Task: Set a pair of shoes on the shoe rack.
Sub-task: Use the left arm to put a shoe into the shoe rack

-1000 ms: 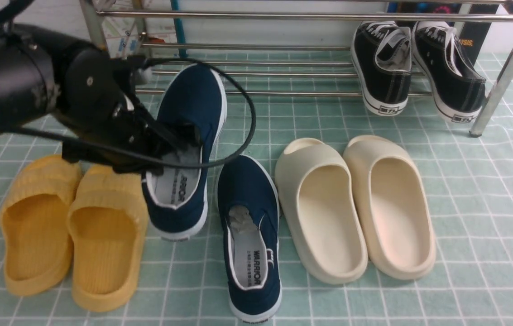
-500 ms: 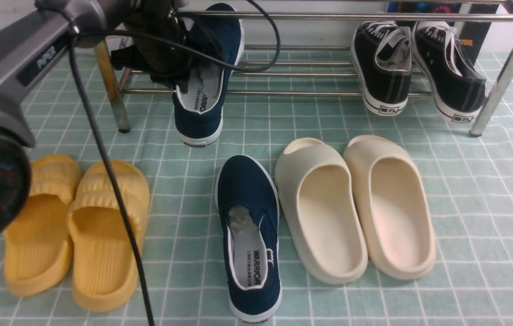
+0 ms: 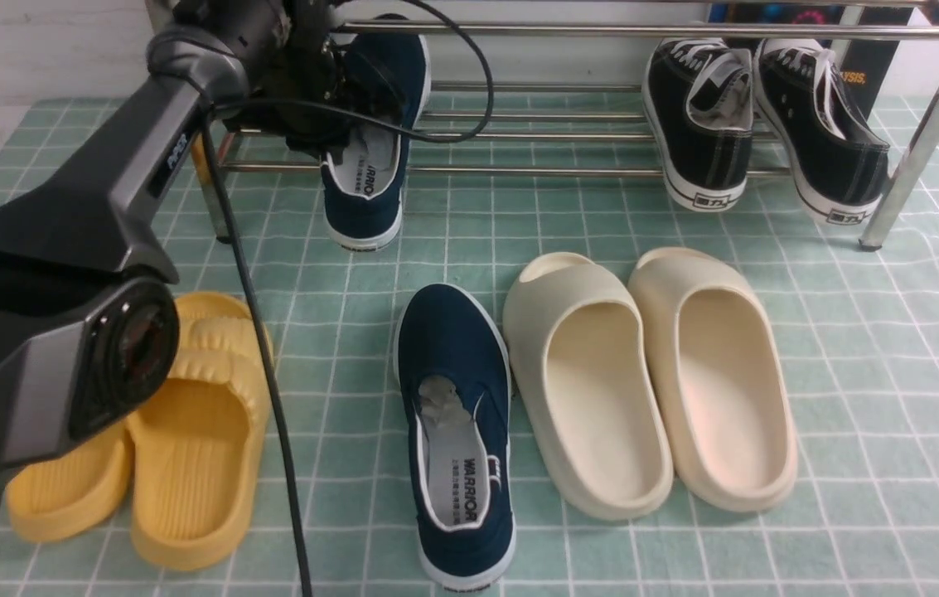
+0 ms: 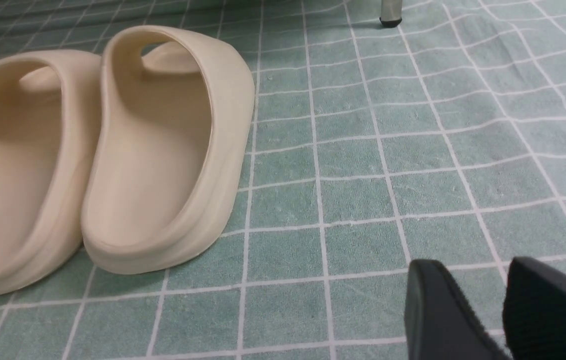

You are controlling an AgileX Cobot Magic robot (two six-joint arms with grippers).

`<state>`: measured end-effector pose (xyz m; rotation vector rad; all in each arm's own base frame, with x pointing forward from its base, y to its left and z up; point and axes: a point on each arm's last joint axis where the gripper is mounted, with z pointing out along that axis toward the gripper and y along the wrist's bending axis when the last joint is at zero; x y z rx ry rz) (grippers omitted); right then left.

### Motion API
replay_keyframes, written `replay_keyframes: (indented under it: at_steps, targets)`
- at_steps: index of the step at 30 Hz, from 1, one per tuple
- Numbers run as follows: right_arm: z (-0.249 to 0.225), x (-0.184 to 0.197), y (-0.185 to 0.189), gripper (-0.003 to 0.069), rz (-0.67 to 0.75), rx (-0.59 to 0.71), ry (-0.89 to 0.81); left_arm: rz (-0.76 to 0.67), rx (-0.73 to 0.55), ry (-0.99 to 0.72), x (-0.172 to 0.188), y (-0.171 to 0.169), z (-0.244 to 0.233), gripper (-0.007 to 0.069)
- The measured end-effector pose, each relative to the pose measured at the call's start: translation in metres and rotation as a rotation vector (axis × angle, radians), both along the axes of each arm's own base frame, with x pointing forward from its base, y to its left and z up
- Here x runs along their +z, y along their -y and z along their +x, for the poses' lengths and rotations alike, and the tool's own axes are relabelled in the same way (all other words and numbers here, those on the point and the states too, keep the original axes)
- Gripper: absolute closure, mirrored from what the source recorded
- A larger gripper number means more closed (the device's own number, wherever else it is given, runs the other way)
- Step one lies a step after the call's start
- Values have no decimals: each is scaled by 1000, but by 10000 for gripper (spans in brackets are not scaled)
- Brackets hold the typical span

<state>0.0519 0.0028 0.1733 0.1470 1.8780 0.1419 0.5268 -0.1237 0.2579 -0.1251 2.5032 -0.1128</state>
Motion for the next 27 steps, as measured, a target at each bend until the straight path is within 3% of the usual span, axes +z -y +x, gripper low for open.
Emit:
replay_keyframes:
  at_steps: [13, 22, 27]
  targets:
    - [0, 0, 0, 420, 0, 0, 0, -20, 13, 100, -7, 1, 13, 603]
    - [0, 0, 0, 420, 0, 0, 0, -3, 30, 116, -2, -1, 12, 370]
    - [0, 0, 0, 420, 0, 0, 0, -2, 35, 108, 8, -3, 7, 317]
